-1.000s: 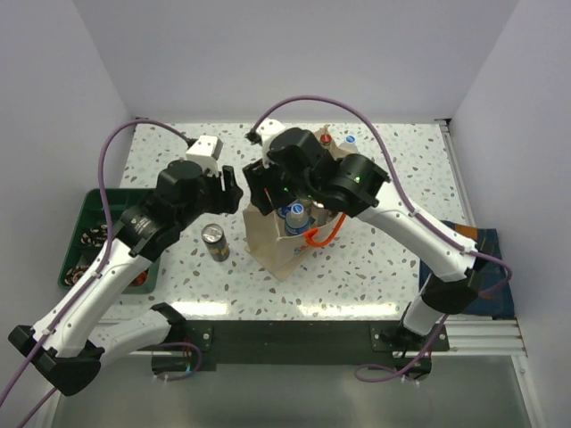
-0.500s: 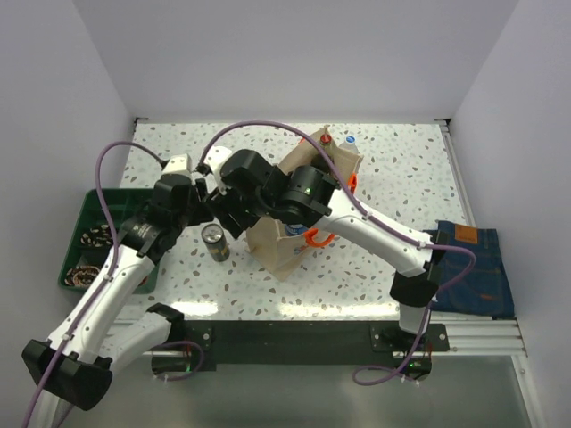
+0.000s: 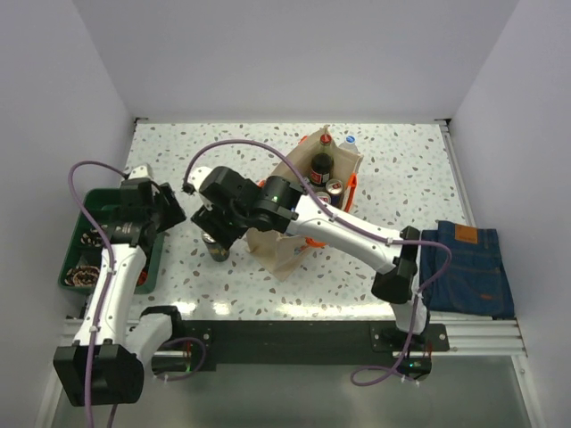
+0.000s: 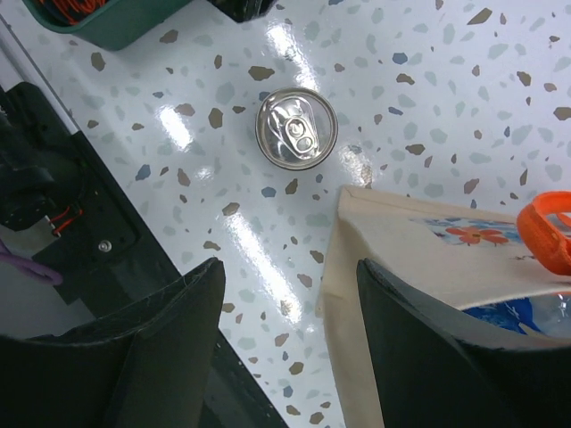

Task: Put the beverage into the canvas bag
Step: Pick up the drink from the center of the board.

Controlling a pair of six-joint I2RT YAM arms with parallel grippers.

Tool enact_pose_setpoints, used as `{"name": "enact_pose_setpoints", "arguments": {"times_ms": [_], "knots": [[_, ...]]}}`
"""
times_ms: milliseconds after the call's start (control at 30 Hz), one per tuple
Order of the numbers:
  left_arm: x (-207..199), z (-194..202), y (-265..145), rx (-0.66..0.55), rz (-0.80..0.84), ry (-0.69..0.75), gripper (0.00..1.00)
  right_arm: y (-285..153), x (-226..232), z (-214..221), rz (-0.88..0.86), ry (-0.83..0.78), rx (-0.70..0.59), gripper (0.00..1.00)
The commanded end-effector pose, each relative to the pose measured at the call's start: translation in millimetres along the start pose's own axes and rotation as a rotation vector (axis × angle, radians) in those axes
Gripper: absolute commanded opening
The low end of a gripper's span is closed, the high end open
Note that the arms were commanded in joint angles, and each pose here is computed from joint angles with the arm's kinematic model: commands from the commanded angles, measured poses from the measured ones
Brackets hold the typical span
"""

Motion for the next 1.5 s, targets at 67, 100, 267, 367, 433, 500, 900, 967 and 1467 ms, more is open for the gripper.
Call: {"name": "enact_pose_setpoints", "arguments": {"times_ms": [67,100,267,367,433,500,900,967,1467], "knots": [[-15,-19,2,-0.032,0.119,-0.014,0.63,25,9,3,-0.02,-0.03,0.026,0.66],[-18,-20,2,-0.033,0.132,-0.015,0.63,36,11,7,-0.02,-0.037,0.043,0.66],[-16,-27,1,-0.046,0.127,-0.042,0.64,60,20,1,-0.052,-0.043,0.018,0.72],[-13,-32,0,-0.063,0.113,-0.06,0.65,72,25,-4,-0.071,-0.048,-0.005,0.74],[-8,-32,2,-0.061,0.094,-0.074,0.65,79,25,-6,-0.065,-0.052,-0.015,0.76],[-5,-30,3,-0.058,0.084,-0.087,0.65,85,24,-8,-0.053,-0.052,-0.019,0.77],[6,-28,4,-0.059,0.046,-0.13,0.65,110,-3,-2,0.077,-0.036,0.0,0.81],[7,-27,5,-0.053,0.047,-0.134,0.65,107,-8,-6,0.098,-0.033,-0.009,0.81],[4,-26,6,-0.047,0.062,-0.135,0.66,118,-2,4,0.046,-0.029,0.016,0.82]]}}
Point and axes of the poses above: each gripper's point midway between its finger pads, its own y axis out along the fingers, its own x axis along the line the jaws close on, z = x × y, the point moved 1 cm from there along -y, back along the fingers, and after that the axes turned 7 degrees about -y, right-handed, at the moved point
